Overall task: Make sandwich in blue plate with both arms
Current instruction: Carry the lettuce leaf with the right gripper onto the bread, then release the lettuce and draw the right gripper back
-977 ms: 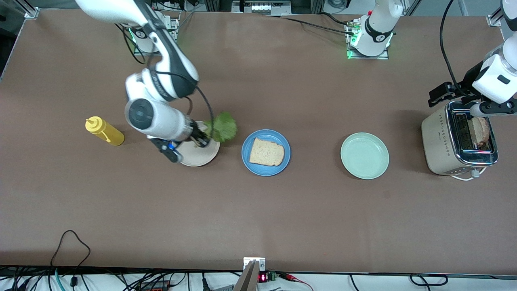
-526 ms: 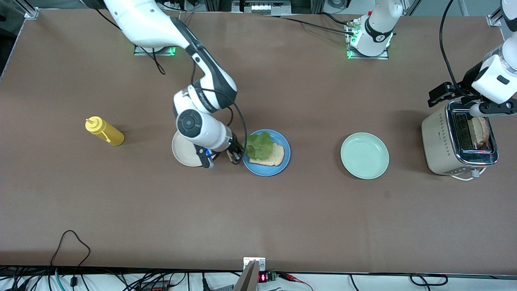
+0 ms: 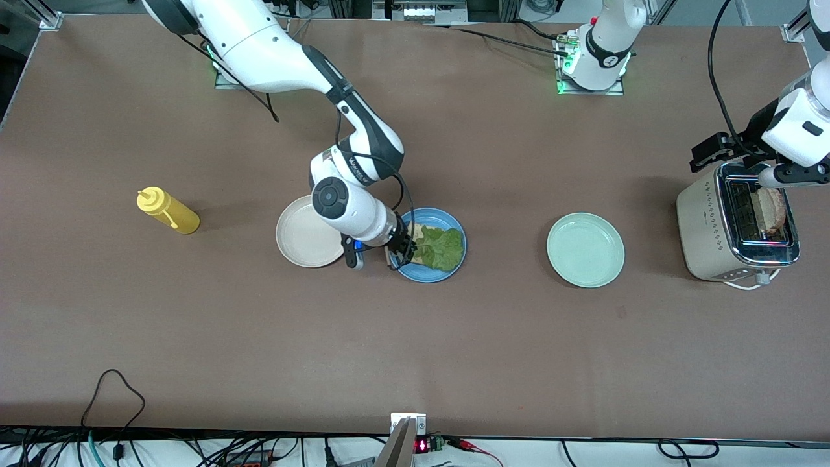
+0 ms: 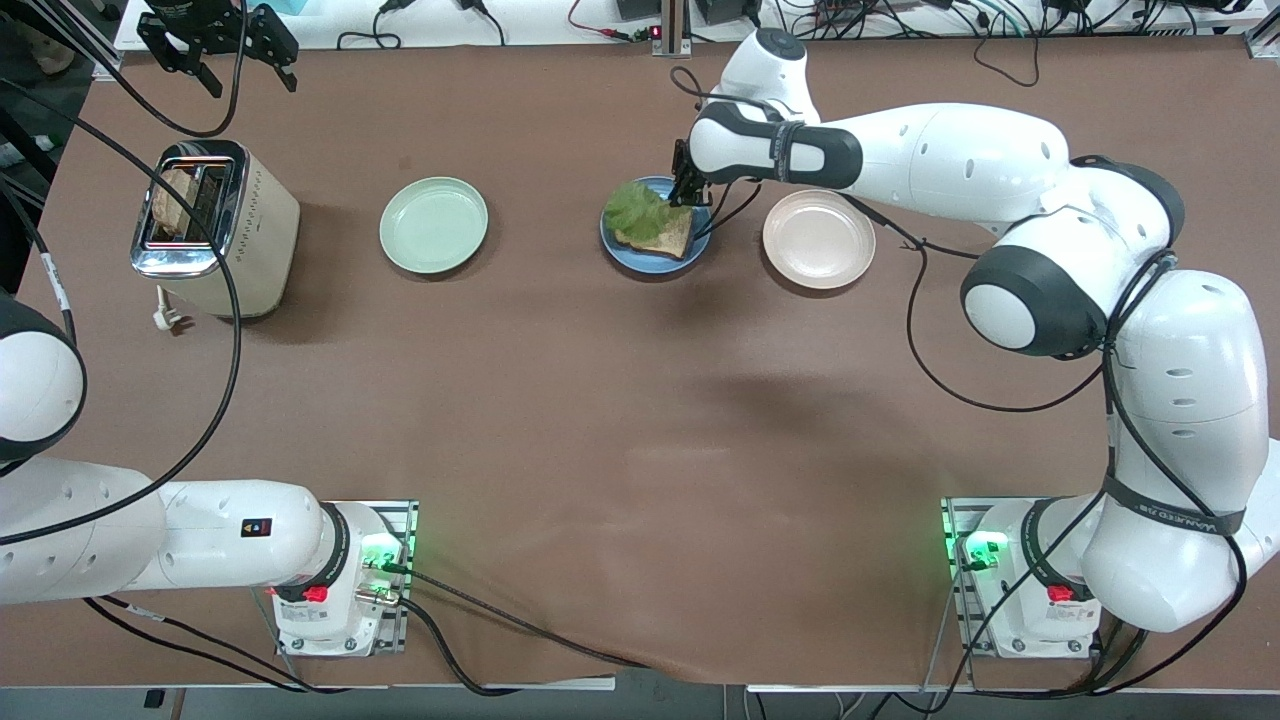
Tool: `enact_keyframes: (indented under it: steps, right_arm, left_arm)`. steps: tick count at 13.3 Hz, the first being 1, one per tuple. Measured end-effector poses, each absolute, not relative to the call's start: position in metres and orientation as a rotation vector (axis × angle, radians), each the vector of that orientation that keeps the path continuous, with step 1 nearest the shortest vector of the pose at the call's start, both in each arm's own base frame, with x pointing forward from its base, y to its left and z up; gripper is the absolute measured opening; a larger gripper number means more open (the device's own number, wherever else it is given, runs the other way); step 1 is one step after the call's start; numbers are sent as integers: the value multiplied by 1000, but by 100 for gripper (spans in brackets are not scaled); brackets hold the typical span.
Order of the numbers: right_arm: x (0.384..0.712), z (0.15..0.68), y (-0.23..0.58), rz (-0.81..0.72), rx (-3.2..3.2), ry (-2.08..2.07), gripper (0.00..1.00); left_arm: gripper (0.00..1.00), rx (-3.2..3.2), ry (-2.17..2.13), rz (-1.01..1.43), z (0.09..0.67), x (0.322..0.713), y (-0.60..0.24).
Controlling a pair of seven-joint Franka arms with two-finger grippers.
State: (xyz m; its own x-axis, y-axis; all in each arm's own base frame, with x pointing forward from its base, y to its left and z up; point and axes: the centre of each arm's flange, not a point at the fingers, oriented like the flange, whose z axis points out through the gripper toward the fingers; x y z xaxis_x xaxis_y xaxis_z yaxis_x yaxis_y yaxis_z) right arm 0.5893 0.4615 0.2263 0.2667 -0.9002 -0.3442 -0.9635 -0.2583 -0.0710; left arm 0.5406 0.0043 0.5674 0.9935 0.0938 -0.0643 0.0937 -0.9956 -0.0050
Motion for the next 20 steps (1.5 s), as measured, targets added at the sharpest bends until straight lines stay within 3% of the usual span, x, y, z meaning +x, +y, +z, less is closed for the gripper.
enact_keyframes:
  steps: [5,8,14,20]
  right_arm:
    - [599,234,451,310,-2354,1663,70]
    - [615,266,420,332,-2512,1509,100]
    - [642,358,298,441,-2826,1054,100]
    - [634,417,222,517,-2971,678,100]
  left_arm:
    - [100,-3135,-147,101,567,541,4]
    - [100,-3135,-146,101,567,541,4]
    - [100,-3137,-117,96,569,540,3]
    - [100,-3138,-110,91,570,539,3]
